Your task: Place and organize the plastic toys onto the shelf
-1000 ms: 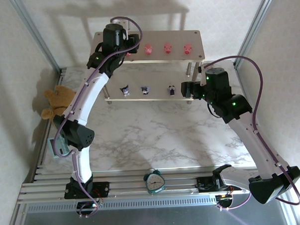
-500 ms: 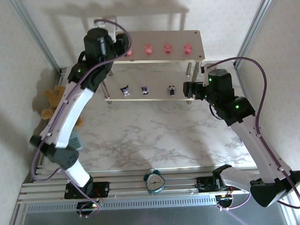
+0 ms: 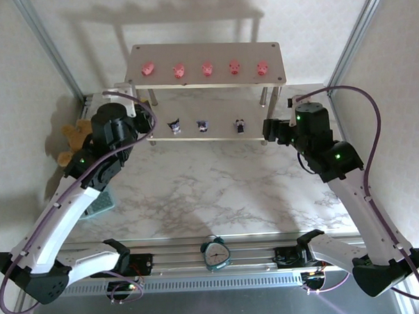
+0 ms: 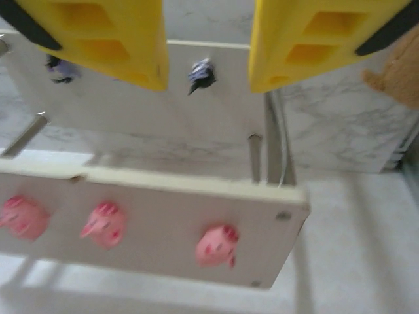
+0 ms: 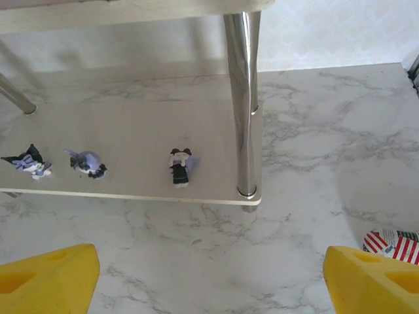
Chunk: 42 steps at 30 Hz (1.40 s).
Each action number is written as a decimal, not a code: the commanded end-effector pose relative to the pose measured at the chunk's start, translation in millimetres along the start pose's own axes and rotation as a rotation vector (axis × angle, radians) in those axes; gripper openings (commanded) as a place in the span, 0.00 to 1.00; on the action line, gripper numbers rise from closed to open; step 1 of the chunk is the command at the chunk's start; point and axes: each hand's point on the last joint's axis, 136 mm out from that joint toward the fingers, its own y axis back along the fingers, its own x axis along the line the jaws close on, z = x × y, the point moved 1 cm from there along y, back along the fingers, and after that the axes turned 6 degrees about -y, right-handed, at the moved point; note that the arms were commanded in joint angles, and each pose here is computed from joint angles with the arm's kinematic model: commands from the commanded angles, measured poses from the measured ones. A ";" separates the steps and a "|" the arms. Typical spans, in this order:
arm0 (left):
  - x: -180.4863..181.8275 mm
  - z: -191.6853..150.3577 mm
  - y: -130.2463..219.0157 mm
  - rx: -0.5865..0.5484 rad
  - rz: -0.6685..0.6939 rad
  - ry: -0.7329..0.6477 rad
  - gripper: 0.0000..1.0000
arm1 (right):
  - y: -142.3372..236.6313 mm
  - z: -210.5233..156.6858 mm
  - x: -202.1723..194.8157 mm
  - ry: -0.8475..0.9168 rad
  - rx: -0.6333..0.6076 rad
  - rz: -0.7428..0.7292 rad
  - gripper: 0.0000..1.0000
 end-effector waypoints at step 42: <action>158.8 -205.1 -49.5 -0.229 0.435 0.041 1.00 | -47.1 -129.3 -136.5 -0.153 -0.059 -0.506 0.99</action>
